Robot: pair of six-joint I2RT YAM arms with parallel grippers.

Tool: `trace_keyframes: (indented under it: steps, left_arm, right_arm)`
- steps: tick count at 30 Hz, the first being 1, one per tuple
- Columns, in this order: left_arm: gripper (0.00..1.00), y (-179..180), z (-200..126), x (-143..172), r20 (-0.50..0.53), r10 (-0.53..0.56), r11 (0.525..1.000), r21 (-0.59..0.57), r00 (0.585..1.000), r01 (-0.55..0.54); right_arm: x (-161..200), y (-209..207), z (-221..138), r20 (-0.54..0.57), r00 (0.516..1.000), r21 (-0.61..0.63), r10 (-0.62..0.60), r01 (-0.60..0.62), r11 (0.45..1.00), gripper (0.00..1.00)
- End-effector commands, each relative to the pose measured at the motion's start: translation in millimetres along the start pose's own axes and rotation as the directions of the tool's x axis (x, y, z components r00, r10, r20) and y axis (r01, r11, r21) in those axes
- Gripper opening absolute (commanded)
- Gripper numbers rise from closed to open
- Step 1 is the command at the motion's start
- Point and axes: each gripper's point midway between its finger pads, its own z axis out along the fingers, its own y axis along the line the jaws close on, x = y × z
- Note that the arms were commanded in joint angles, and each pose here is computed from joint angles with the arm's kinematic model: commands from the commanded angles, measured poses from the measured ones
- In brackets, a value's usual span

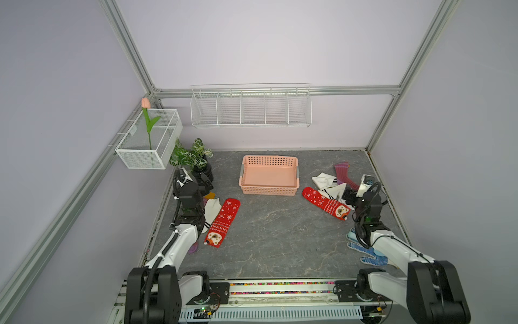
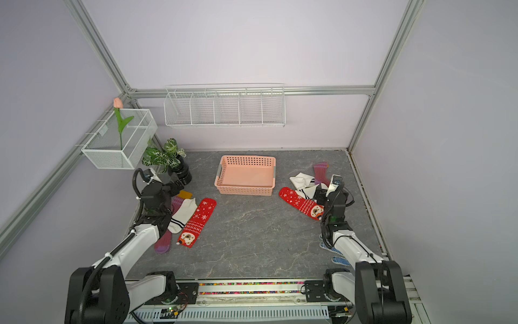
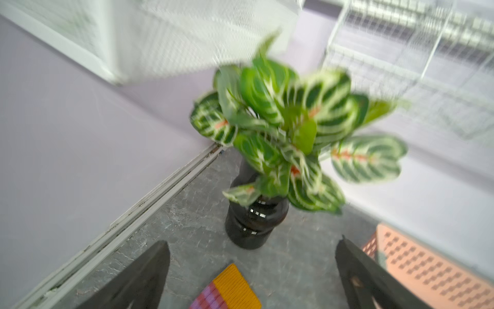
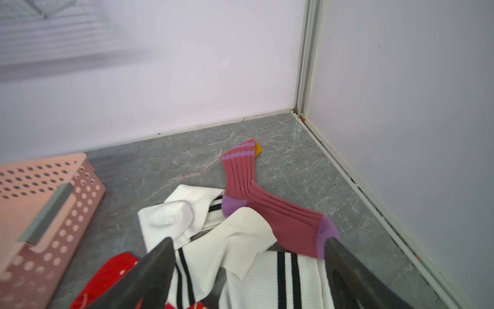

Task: Place the socks together as a pair
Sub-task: Pick up the sock from the center of the board.

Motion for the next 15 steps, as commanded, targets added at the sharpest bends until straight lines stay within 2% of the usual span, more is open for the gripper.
trace_keyframes:
  steps: [1, 2, 5, 8, 12, 15]
  left_arm:
    - [1.00, 28.5, -10.8, 39.2, -0.121, -0.210, 0.972, -0.128, 0.970, 0.195]
    - [1.00, 15.7, -11.9, 42.1, -0.155, -0.211, 0.977, -0.058, 0.965, 0.205]
    - [1.00, -5.7, -23.0, 53.7, -0.292, -0.200, 0.976, 0.028, 0.935, 0.218]
    - [1.00, -23.8, -38.2, 67.2, -0.389, -0.173, 0.970, 0.092, 0.905, 0.225]
    - [0.99, -54.2, -63.7, 84.4, -0.479, -0.098, 0.956, 0.200, 0.873, 0.217]
    - [0.99, -74.4, -80.1, 100.2, -0.544, -0.081, 0.931, 0.257, 0.835, 0.258]
  right_arm:
    - [46.2, -14.6, -21.5, -0.266, 0.950, 0.063, 0.163, -0.152, 0.986, 0.88]
    - [47.1, -11.8, -25.0, -0.302, 0.934, 0.051, 0.191, -0.184, 0.982, 0.89]
    - [53.1, -7.4, -38.1, -0.426, 0.877, 0.043, 0.222, -0.225, 0.973, 0.89]
    - [57.7, -4.6, -50.8, -0.487, 0.845, 0.034, 0.221, -0.235, 0.971, 1.00]
    - [73.4, -1.9, -60.6, -0.545, 0.800, 0.030, 0.252, -0.282, 0.959, 0.94]
    - [91.8, -4.2, -59.5, -0.579, 0.768, 0.049, 0.274, -0.302, 0.952, 0.84]
